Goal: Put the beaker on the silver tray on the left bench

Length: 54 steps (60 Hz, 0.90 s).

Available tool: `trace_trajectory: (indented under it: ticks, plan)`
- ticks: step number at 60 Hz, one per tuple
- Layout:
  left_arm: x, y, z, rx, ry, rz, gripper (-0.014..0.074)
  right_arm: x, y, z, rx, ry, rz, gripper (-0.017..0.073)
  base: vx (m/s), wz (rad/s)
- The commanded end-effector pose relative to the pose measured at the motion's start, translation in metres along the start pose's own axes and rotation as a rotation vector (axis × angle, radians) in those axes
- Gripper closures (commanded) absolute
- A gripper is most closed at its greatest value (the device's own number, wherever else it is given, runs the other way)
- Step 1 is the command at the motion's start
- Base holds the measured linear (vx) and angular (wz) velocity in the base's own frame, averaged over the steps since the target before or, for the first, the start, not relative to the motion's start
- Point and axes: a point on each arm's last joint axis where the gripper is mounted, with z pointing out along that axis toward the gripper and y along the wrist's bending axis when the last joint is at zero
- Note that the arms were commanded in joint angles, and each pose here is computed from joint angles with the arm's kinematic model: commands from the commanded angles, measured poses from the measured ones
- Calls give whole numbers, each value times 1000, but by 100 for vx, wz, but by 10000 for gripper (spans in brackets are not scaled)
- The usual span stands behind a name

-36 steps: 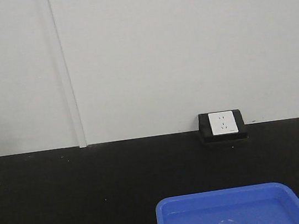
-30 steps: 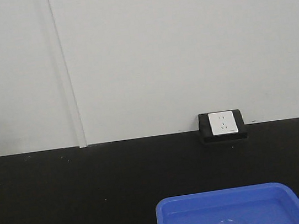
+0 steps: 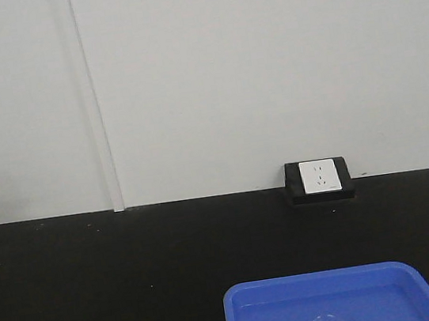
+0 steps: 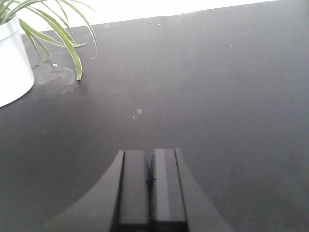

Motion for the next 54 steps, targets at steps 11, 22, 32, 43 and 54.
trace_trajectory:
  ticks: [11, 22, 32, 43, 54]
  plan:
    - [-1, -1, 2, 5, -63, -3, 592, -7, 0, -1, -2, -91, -25, 571, 0, 0]
    - [-1, -1, 2, 5, -63, -3, 592, -7, 0, -1, -4, -94, -7, 571, 0, 0]
    - [-1, -1, 2, 5, -63, -3, 592, -8, 1, -1, -12, -110, 70, 571, 0, 0]
    - [-1, -1, 2, 5, -63, -3, 592, -12, 1, -1, -14, -151, 69, 571, 0, 0]
    - [-1, -1, 2, 5, -63, -3, 592, -26, 1, -5, -22, -308, 66, 571, 0, 0]
